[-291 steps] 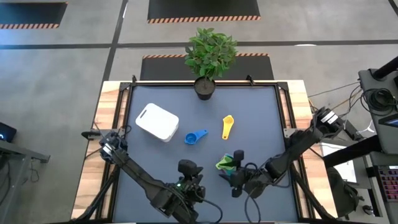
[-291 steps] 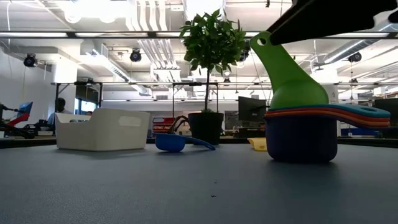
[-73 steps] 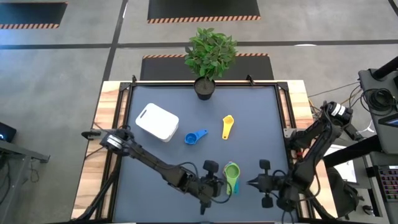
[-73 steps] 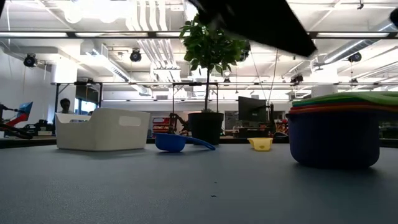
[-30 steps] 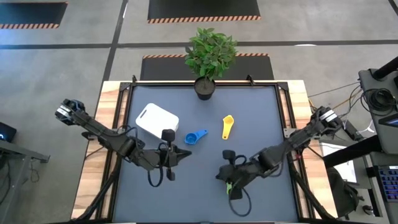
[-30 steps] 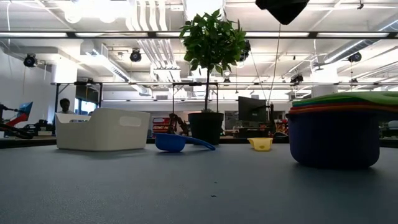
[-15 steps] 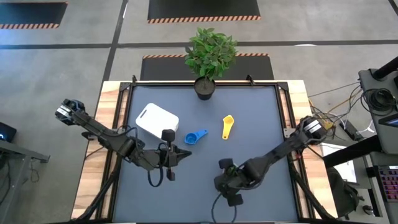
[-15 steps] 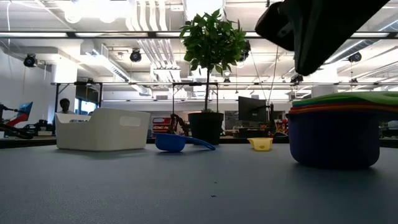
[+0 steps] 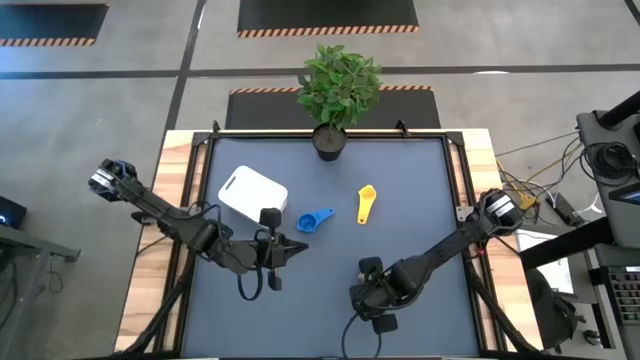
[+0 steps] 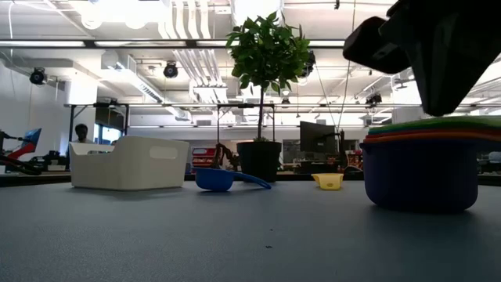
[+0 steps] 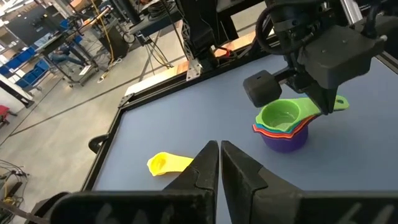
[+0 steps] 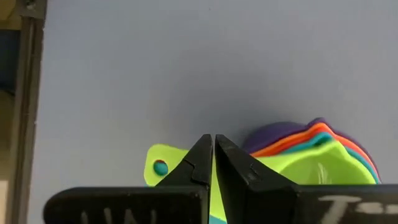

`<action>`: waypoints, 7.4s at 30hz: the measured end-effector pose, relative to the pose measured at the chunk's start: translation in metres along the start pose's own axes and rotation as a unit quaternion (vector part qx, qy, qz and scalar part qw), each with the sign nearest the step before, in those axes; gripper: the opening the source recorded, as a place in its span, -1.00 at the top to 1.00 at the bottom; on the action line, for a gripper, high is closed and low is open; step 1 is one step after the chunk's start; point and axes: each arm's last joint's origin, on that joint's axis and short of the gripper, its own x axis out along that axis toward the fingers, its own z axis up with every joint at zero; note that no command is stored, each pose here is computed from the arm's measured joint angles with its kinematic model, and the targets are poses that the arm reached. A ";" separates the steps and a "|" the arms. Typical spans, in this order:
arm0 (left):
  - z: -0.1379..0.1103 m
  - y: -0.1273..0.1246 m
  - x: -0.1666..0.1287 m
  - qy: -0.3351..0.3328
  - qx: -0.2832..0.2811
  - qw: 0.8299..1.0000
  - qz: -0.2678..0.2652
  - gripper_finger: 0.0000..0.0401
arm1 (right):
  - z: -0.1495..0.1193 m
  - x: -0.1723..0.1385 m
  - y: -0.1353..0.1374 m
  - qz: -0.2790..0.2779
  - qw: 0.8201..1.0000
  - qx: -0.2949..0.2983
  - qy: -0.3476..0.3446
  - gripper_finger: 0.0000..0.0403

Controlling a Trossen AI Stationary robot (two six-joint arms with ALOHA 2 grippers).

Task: Nest measuring cups in basket
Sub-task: Stack the light green measuring cup on the light blue measuring cup, then stack the blue measuring cup on the light green measuring cup

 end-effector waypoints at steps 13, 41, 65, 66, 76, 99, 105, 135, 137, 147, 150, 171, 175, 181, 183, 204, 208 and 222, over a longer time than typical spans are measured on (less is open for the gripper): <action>0.000 0.000 0.000 -0.001 -0.001 1.000 0.000 1.00 | 0.006 -0.002 0.002 0.012 0.999 -0.016 -0.033 0.96; 0.000 0.000 0.000 0.000 -0.004 1.000 0.000 1.00 | 0.005 -0.009 0.012 0.013 1.000 -0.009 -0.022 0.96; 0.000 0.000 0.000 0.000 -0.005 1.000 -0.001 1.00 | 0.000 0.007 0.014 0.000 1.000 -0.006 0.012 0.96; 0.000 0.000 0.000 0.000 -0.005 1.000 -0.001 1.00 | -0.001 0.005 0.014 0.001 1.000 -0.006 0.011 0.96; 0.000 0.000 0.000 -0.001 -0.008 1.000 0.000 1.00 | -0.023 -0.039 0.018 -0.003 0.998 0.047 0.041 0.96; 0.000 0.000 0.000 -0.003 -0.005 1.000 0.000 1.00 | -0.068 -0.048 -0.019 -0.211 0.972 0.027 0.100 0.96; -0.001 0.000 0.000 0.002 0.020 1.000 0.002 1.00 | -0.041 -0.068 -0.066 -0.214 0.977 0.003 0.015 0.96; -0.012 0.011 -0.009 0.067 0.033 0.993 0.097 1.00 | 0.042 0.010 -0.244 -0.134 0.976 -0.075 -0.154 0.95; -0.012 0.011 -0.009 0.066 0.031 0.993 0.097 1.00 | 0.042 0.014 -0.248 -0.134 0.977 -0.066 -0.153 0.91; -0.012 0.011 -0.009 0.066 0.028 0.993 0.097 1.00 | 0.039 0.018 -0.261 -0.090 0.982 -0.040 -0.164 0.29; -0.012 0.011 -0.009 0.066 0.028 0.993 0.097 1.00 | 0.039 0.018 -0.261 -0.091 0.981 -0.047 -0.167 0.05; -0.012 0.011 -0.009 0.066 0.028 0.993 0.097 1.00 | 0.034 0.066 -0.268 -0.080 0.986 -0.062 -0.131 -0.27; -0.012 0.011 -0.009 0.066 0.028 0.993 0.096 1.00 | 0.034 0.062 -0.267 -0.080 0.986 -0.060 -0.134 -0.07; -0.012 0.011 -0.009 0.066 0.028 0.993 0.097 1.00 | 0.039 0.058 -0.268 -0.086 0.985 -0.054 -0.143 0.23; -0.012 0.011 -0.009 0.066 0.028 0.993 0.097 1.00 | 0.039 0.058 -0.268 -0.084 0.985 -0.051 -0.142 0.27; -0.009 0.012 -0.008 0.056 0.028 0.993 0.100 1.00 | 0.043 -0.068 -0.200 -0.029 0.962 0.202 -0.181 0.30; -0.008 0.012 -0.008 0.053 0.029 0.993 0.100 1.00 | 0.035 -0.090 -0.162 -0.046 0.951 0.244 -0.185 0.33; -0.008 0.012 -0.008 0.052 0.024 0.993 0.101 1.00 | -0.005 -0.104 -0.073 -0.043 0.913 0.395 -0.089 0.47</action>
